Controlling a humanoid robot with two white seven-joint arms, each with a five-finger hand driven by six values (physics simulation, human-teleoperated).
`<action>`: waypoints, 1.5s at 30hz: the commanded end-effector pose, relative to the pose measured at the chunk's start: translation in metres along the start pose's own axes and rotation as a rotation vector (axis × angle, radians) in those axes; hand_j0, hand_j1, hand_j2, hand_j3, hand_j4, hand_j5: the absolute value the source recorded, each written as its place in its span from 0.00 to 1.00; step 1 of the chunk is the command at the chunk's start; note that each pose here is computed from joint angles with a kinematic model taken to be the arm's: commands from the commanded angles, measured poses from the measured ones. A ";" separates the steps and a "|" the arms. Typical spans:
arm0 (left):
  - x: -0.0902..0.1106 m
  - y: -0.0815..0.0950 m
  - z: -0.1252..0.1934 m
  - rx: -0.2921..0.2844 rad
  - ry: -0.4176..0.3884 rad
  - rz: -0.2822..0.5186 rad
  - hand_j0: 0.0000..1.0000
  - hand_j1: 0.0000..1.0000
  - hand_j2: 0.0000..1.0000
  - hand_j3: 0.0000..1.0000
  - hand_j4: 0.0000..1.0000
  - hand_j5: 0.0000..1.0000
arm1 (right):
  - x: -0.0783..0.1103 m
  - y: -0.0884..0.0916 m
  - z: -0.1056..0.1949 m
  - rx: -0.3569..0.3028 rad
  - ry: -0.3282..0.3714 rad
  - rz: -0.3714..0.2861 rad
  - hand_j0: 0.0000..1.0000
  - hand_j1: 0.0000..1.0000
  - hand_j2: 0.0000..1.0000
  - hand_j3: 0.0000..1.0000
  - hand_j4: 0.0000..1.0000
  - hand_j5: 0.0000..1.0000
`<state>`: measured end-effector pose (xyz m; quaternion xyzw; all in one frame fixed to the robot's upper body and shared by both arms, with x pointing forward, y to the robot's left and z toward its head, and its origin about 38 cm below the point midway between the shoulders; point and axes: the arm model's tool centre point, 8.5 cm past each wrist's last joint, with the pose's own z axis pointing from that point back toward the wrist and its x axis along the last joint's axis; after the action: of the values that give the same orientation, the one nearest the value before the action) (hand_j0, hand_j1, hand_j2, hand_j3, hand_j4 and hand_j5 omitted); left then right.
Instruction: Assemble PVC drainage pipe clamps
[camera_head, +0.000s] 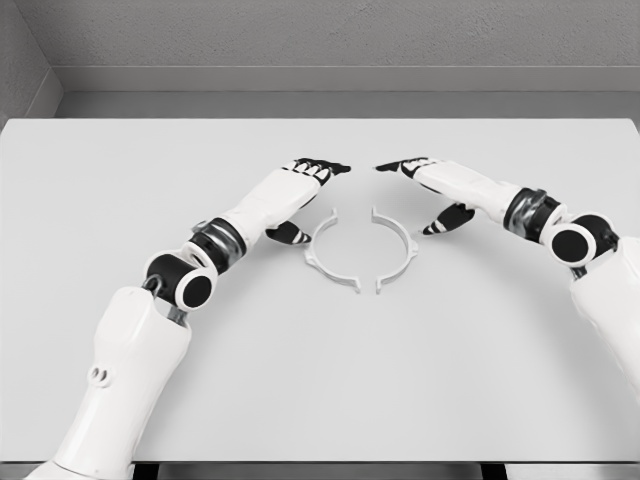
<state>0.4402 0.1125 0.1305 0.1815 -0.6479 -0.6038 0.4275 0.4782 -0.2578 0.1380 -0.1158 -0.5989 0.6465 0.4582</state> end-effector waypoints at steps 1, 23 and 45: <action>0.002 0.000 -0.001 0.004 -0.004 0.008 1.00 1.00 1.00 1.00 1.00 1.00 | -0.007 -0.004 0.009 0.003 0.017 0.011 1.00 1.00 1.00 1.00 1.00 1.00; -0.005 0.004 0.016 0.029 0.027 0.010 1.00 1.00 1.00 1.00 1.00 1.00 | -0.023 -0.032 0.059 0.034 0.081 0.152 1.00 1.00 1.00 1.00 1.00 1.00; 0.000 -0.009 0.022 0.011 0.029 0.020 1.00 1.00 1.00 1.00 1.00 1.00 | -0.009 -0.031 0.059 0.041 0.043 0.179 1.00 1.00 1.00 1.00 1.00 1.00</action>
<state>0.4204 0.1235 0.1240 0.1869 -0.6465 -0.5942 0.4405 0.4559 -0.3086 0.1754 -0.1732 -0.5609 0.6959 0.4136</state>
